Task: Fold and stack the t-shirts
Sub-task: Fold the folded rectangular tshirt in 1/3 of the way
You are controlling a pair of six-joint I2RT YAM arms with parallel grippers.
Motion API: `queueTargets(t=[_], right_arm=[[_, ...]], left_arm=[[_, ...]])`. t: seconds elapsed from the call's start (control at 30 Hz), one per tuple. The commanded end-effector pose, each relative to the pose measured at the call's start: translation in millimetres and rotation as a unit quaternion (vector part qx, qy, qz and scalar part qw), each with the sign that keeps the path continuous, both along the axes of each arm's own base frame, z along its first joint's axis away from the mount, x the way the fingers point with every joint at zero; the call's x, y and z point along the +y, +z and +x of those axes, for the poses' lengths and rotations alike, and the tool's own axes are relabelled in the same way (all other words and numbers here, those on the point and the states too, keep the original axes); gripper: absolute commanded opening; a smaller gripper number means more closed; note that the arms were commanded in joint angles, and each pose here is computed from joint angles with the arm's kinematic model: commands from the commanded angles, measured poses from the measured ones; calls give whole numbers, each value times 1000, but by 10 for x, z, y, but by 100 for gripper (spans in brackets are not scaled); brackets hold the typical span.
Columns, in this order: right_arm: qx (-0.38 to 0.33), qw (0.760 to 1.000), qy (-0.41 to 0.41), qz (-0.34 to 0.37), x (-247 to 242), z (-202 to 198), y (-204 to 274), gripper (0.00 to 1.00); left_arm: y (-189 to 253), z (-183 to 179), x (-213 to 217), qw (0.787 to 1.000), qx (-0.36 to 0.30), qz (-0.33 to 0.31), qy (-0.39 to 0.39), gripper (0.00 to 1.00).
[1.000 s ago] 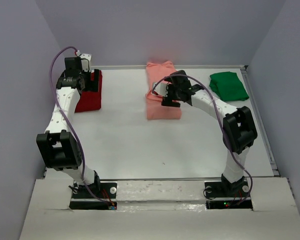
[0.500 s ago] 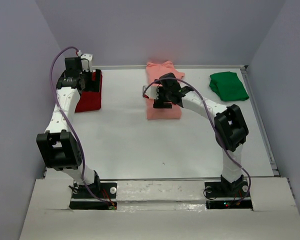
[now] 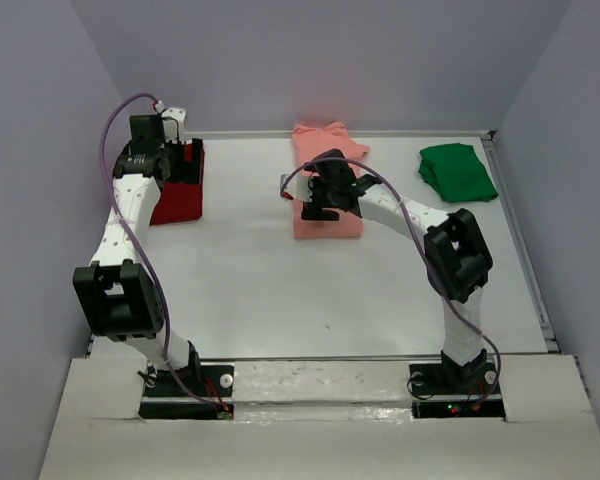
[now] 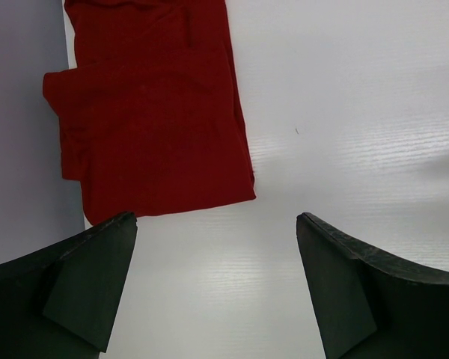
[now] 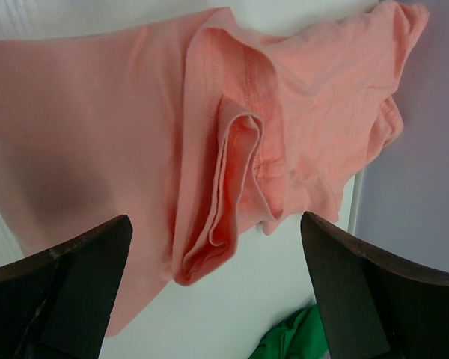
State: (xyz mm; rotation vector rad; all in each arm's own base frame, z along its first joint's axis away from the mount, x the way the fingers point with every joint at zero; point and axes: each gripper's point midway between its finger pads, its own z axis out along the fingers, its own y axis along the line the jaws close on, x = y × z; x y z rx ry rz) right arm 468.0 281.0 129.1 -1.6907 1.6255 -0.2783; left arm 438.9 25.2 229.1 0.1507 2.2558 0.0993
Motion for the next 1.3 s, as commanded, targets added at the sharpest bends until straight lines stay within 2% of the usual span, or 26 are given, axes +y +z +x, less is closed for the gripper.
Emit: queueTargets(t=[0.0, 0.5, 1.0, 1.27], right_arm=[[7, 1000, -4, 2, 74, 47, -121, 100], [13, 1000, -1, -1, 160, 153, -303, 100], [-16, 1000, -11, -9, 189, 333, -269, 100], [-39, 998, -34, -22, 45, 564, -300, 100]], left_arm=[[118, -24, -6, 1000, -19, 3, -7, 99], [-87, 36, -37, 1000, 6, -2, -18, 99], [-54, 40, -63, 1000, 5, -6, -25, 99], [-139, 19, -146, 999, 14, -22, -37, 99]])
